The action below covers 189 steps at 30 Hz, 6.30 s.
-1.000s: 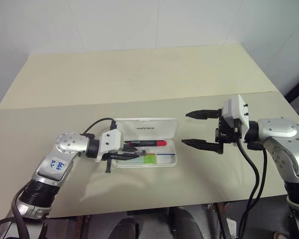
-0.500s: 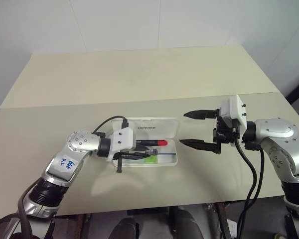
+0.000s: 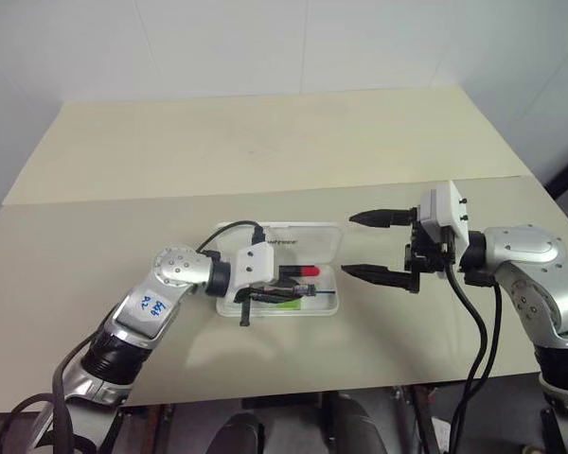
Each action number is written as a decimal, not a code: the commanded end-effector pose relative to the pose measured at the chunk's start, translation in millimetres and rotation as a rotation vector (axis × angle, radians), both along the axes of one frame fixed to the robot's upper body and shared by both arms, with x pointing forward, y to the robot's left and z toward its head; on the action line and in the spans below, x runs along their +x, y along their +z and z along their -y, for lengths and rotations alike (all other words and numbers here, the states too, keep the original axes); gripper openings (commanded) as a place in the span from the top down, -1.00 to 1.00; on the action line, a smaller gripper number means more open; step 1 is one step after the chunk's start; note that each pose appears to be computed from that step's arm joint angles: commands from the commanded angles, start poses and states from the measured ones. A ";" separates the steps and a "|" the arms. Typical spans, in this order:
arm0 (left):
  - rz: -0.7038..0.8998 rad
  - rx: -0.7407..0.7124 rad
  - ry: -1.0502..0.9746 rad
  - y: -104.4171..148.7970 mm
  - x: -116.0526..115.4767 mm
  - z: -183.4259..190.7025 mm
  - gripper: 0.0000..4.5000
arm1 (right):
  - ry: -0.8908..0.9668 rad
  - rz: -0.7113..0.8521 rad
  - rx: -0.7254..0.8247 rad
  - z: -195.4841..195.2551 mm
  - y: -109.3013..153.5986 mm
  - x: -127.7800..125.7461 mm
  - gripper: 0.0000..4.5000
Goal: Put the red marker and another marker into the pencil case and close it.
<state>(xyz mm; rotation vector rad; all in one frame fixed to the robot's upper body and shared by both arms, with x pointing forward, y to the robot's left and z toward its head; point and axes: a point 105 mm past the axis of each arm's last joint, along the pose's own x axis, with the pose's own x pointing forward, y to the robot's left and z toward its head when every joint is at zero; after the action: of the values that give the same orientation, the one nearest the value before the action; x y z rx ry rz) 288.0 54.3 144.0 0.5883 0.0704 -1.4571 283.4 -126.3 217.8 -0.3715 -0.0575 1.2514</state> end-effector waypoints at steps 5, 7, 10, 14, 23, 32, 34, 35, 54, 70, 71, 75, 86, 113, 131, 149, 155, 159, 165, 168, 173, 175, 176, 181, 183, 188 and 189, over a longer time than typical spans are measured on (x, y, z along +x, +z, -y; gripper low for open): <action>0.031 -0.014 -0.025 6.3 4.9 17.9 0.87 | -0.014 0.036 -0.031 11.3 4.0 -5.4 -1.00; 0.026 -0.013 -0.035 4.6 3.7 20.4 0.87 | -0.025 0.033 -0.037 15.7 3.1 -5.4 -1.00; 0.020 -0.011 -0.044 3.1 2.6 21.9 0.87 | -0.039 0.025 -0.043 20.1 1.2 -5.5 -1.00; 0.014 -0.002 -0.056 0.1 1.4 24.2 0.87 | -0.056 0.022 -0.052 24.5 -1.7 -4.8 -1.00; 0.007 0.008 -0.052 -6.4 2.5 31.5 0.87 | -0.063 0.036 -0.050 24.4 2.2 -3.6 -1.00; -0.009 0.007 -0.033 -10.0 3.2 30.3 -0.03 | -0.056 0.043 -0.038 19.6 4.1 -3.4 -1.00; -0.003 0.004 -0.028 -9.5 3.9 30.4 -0.33 | -0.051 0.042 -0.034 17.9 4.0 -3.3 -1.00; 0.003 0.003 -0.027 -9.2 4.0 30.4 -0.48 | -0.049 0.042 -0.032 17.1 4.0 -3.4 -1.00; 0.000 -0.082 -0.063 26.1 -16.0 -19.8 -0.98 | -0.015 0.031 -0.020 9.5 0.4 0.1 -1.00; 0.043 -0.101 0.154 53.3 -30.2 -103.7 -0.98 | -0.001 0.045 -0.006 15.3 8.7 10.2 -1.00; 0.044 -0.109 0.175 55.2 -30.2 -107.8 -0.98 | -0.002 0.043 -0.009 16.0 8.4 10.4 -1.00; 0.057 -0.110 0.233 59.5 -32.5 -121.5 -0.98 | -0.014 0.044 -0.024 20.2 7.3 12.6 -1.00; 0.121 -0.125 0.371 74.0 -22.4 -154.8 -0.98 | -0.020 0.073 -0.030 25.7 14.6 13.7 -1.00; 0.110 -0.189 0.431 44.4 23.8 -164.8 0.99 | 0.059 0.095 0.057 2.0 22.1 -4.3 -1.00; 0.123 -0.247 0.487 44.2 59.2 -145.9 0.99 | 0.031 0.088 0.049 3.4 15.1 4.0 -1.00; 0.105 -0.300 0.337 46.4 62.3 -113.3 0.99 | 0.016 0.096 0.063 0.9 13.9 5.3 -1.00; 0.100 -0.279 0.236 50.6 48.9 -99.2 0.99 | 0.017 0.097 0.068 -0.3 13.6 6.4 -1.00; 0.091 -0.227 0.176 45.8 39.8 -92.4 0.99 | 0.016 0.097 0.075 -1.8 13.6 6.9 -1.00; 0.051 -0.096 0.056 28.1 18.7 -84.6 0.99 | 0.011 0.100 0.083 -2.9 13.7 7.5 -1.00; 0.027 -0.048 0.037 22.6 12.1 -89.3 0.99 | 0.009 0.101 0.084 -3.5 13.8 7.7 -1.00; 0.013 0.007 0.021 16.2 6.5 -94.2 0.99 | 0.005 0.100 0.088 -5.1 13.6 8.1 -1.00; 0.016 0.013 0.016 14.2 6.7 -89.8 0.99 | 0.004 0.101 0.090 -6.0 13.5 8.6 -1.00; 0.016 0.012 0.013 13.3 6.6 -86.0 0.99 | 0.004 0.101 0.090 -6.0 13.7 8.6 -1.00; 0.011 -0.003 -0.014 10.0 5.9 -67.7 0.99 | 0.001 0.103 0.092 -6.2 14.4 8.9 -1.00; 0.009 -0.006 -0.020 9.1 5.9 -62.8 0.99 | 0.001 0.103 0.093 -6.3 14.4 8.9 -1.00; -0.004 -0.005 -0.057 4.5 4.9 -45.1 0.99 | -0.002 0.104 0.092 -6.9 14.5 8.8 -1.00; -0.005 -0.001 -0.061 3.8 4.9 -43.7 0.99 | -0.003 0.104 0.093 -7.0 14.5 8.7 -1.00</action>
<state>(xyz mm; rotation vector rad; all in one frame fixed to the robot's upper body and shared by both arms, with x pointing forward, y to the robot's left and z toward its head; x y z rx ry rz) 293.3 102.6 140.5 0.5558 0.0833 -1.5104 295.4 -123.1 223.5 -0.3336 -0.1626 1.2191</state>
